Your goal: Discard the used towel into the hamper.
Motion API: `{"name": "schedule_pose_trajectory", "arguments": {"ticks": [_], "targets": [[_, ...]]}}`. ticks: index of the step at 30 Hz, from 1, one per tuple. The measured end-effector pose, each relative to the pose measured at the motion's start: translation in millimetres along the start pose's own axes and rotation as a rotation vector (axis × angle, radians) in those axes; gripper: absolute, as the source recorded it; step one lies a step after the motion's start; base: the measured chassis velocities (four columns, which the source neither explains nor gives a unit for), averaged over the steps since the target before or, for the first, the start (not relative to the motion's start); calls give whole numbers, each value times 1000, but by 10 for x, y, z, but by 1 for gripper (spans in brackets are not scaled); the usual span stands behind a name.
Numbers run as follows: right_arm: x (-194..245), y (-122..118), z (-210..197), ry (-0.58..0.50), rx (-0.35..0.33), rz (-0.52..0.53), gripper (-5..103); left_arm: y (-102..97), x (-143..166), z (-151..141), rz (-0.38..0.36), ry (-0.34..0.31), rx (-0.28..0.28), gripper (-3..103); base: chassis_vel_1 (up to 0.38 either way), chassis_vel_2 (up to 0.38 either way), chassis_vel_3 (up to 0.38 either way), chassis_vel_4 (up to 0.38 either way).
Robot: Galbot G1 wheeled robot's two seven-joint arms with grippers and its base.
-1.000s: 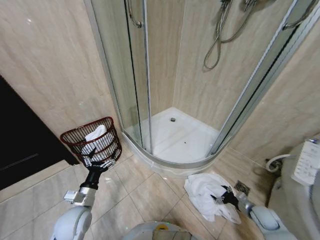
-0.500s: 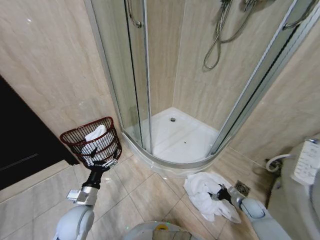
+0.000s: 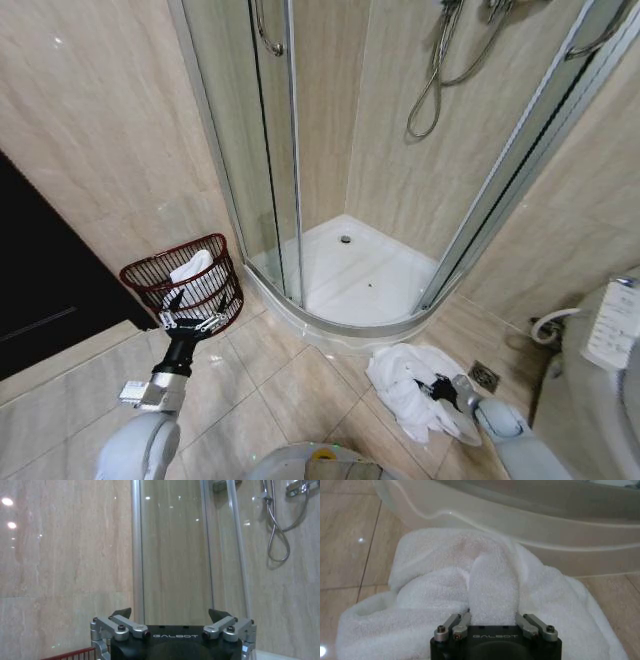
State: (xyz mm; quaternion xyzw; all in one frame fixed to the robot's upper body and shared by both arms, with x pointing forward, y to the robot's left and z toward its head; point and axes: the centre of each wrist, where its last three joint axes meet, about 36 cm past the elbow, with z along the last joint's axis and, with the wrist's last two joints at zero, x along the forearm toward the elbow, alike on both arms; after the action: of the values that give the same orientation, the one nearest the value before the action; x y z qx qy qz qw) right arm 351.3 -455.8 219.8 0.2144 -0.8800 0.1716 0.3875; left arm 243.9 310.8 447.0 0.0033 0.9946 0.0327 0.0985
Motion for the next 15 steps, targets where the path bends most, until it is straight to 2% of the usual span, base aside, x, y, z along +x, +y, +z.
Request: {"name": "schedule_pose_trajectory", "arguments": {"ticks": [2, 3, 4, 10, 15], "targets": [[-40, 65, 2, -14, -43, 21, 21, -28, 11, 12, -8, 3, 5, 100, 0, 0, 0, 0], [-40, 65, 2, -14, -43, 21, 21, -28, 11, 12, -8, 3, 5, 100, 0, 0, 0, 0], [-71, 105, 9, -25, -74, 31, 19, -52, 21, 22, -15, 6, 12, 100, 0, 0, 0, 0], [-172, 188, -12, -66, -170, 62, 19, -91, 41, 77, -29, 25, 30, 100, 0, 0, 0, 0], [-174, 253, 3, -93, -215, 90, 19, -89, 41, 88, -29, 30, 31, 100, 0, 0, 0, 0]]}}
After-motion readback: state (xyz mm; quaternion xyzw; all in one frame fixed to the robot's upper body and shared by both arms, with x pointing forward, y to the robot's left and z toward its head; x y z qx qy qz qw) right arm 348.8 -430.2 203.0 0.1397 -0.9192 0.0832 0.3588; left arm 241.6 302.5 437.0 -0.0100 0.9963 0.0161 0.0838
